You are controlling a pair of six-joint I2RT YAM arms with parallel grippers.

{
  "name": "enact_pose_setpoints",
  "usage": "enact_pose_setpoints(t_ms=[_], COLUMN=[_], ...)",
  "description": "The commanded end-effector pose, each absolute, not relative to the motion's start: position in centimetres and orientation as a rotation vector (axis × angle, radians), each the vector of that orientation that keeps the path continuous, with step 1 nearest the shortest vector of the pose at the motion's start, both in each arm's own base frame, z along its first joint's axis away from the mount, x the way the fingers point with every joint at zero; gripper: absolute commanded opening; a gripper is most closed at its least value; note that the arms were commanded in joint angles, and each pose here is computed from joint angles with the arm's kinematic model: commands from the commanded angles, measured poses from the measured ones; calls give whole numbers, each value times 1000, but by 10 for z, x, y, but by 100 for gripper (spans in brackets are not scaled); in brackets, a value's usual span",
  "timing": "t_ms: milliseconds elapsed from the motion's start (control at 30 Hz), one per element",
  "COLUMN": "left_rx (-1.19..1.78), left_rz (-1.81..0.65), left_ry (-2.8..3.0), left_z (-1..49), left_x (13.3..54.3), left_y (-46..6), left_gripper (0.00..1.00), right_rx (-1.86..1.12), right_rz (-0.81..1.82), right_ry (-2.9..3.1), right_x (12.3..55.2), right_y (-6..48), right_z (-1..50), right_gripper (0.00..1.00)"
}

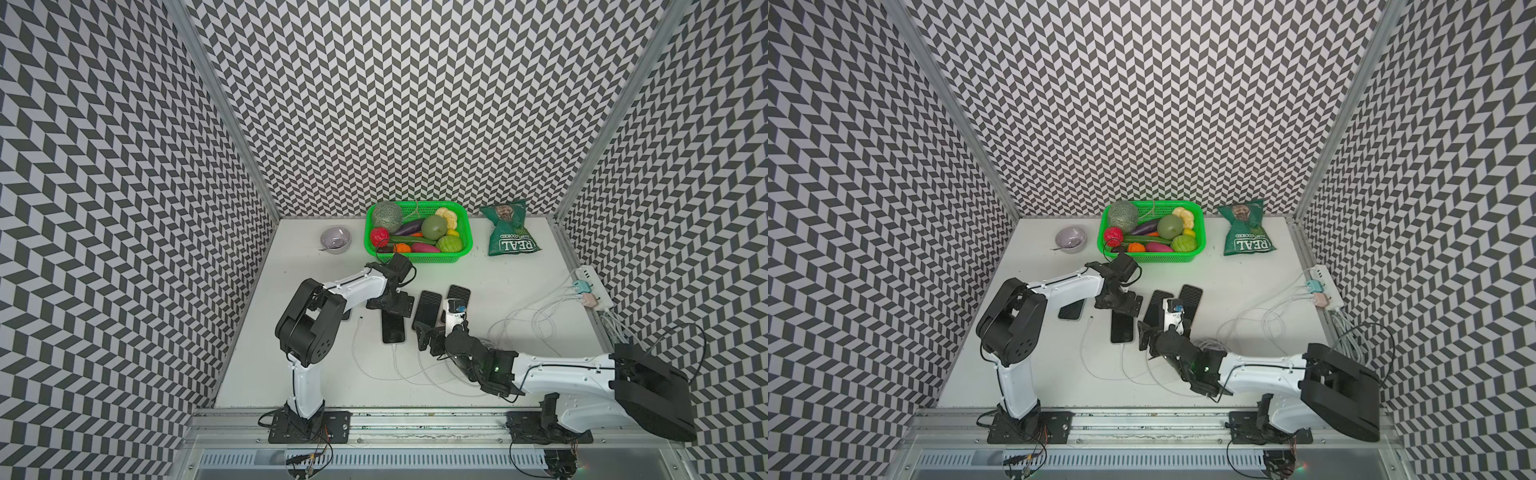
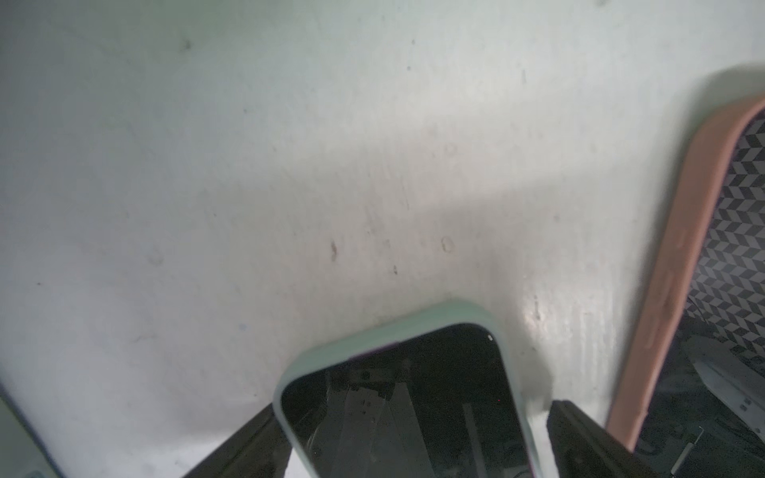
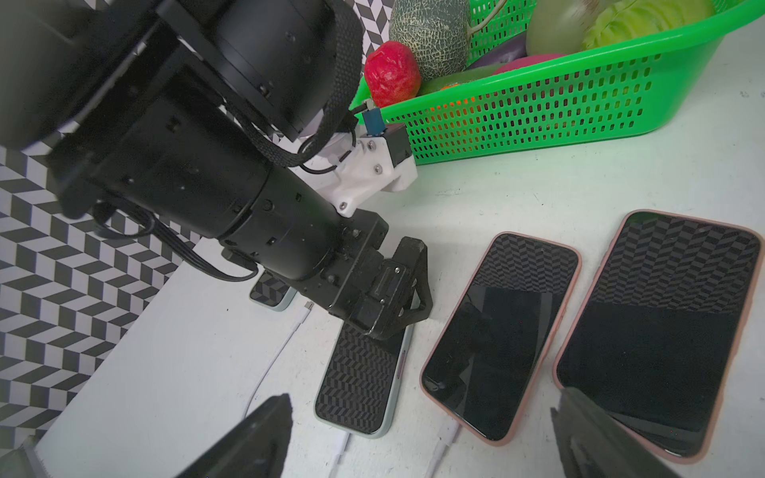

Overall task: Unplug the charging cable from the phone
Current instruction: Pick up the phone at the center of the board.

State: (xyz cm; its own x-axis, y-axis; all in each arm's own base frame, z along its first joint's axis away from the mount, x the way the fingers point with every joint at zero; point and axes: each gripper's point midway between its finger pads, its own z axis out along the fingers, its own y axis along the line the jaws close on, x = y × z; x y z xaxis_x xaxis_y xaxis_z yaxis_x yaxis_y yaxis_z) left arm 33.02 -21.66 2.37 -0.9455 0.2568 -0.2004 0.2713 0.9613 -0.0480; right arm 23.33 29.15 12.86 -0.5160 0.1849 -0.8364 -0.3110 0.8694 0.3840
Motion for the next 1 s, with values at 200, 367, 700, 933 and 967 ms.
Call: enact_pose_setpoints(t_ms=[200, 367, 700, 933, 967], left_rx=[427, 439, 504, 615, 621], left_rz=[-91, -77, -78, -54, -41], left_ry=[2969, 2973, 2942, 2877, 2865], left_z=[5, 2, 3, 15, 18], left_x=[328, 331, 343, 358, 361], left_y=[-217, -215, -213, -216, -215], left_gripper=[97, 85, 22, 0, 0], right_rx=[-62, -60, -62, -73, -73], right_rz=[650, 648, 645, 646, 647], right_ry=[1992, 1992, 1991, 1987, 1986], right_x=[239, 240, 241, 242, 243], right_y=[293, 292, 292, 295, 296], right_z=[135, 135, 137, 141, 142], right_gripper=[100, 100, 100, 100, 100])
